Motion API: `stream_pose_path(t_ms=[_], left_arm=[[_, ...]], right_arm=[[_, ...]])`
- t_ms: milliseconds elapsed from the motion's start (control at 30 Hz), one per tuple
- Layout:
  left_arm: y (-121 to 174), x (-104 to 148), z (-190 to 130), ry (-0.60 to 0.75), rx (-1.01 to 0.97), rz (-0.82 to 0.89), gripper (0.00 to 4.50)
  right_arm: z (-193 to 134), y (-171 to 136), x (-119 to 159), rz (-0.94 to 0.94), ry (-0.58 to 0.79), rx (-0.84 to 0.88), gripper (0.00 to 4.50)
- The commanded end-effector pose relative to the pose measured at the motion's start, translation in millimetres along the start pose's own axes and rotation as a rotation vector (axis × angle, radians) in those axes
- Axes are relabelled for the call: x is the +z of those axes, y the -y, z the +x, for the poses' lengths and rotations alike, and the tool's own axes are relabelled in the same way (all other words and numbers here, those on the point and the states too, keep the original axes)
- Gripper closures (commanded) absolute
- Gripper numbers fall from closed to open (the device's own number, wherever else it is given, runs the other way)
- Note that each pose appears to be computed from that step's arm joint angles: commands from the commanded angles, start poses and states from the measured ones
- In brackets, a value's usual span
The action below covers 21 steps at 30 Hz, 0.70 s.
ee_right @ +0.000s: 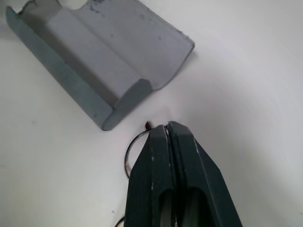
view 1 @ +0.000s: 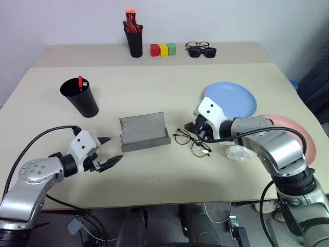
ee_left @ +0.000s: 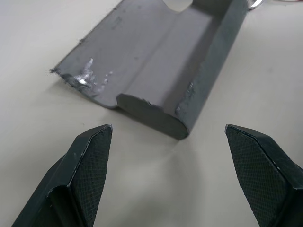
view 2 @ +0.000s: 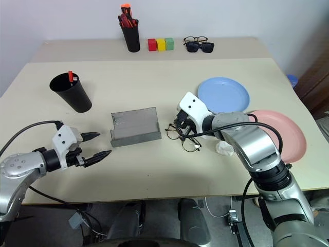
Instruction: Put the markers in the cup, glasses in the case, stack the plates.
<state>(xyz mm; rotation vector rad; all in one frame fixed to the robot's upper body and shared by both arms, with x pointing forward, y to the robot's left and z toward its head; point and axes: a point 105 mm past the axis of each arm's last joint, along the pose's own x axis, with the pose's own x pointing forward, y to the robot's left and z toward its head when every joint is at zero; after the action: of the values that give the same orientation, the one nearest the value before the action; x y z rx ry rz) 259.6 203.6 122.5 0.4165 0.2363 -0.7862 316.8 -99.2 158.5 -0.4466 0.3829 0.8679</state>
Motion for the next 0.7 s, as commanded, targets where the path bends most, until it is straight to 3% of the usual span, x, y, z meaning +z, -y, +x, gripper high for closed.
stream_pose_path(t_ms=[33, 100, 233, 700], left_arm=[[7.2, 13.9, 2.6, 0.039, -0.023, 0.046, 0.57], [11.6, 15.9, 5.7, 0.048, -0.037, 0.046, 0.57], [14.7, 17.5, 8.2, 0.055, -0.049, 0.043, 0.57], [20.0, 17.1, 12.3, 0.059, -0.069, 0.038, 0.57]], right_arm=[[-8.8, 2.0, -10.8, 0.034, -0.045, -0.035, 3.98], [-9.2, -0.4, -20.8, 0.052, -0.086, -0.051, 3.27], [-8.2, -0.3, -24.6, 0.073, -0.102, -0.077, 1.3], [3.9, -0.5, -30.0, 0.133, -0.114, -0.099, 1.3]])
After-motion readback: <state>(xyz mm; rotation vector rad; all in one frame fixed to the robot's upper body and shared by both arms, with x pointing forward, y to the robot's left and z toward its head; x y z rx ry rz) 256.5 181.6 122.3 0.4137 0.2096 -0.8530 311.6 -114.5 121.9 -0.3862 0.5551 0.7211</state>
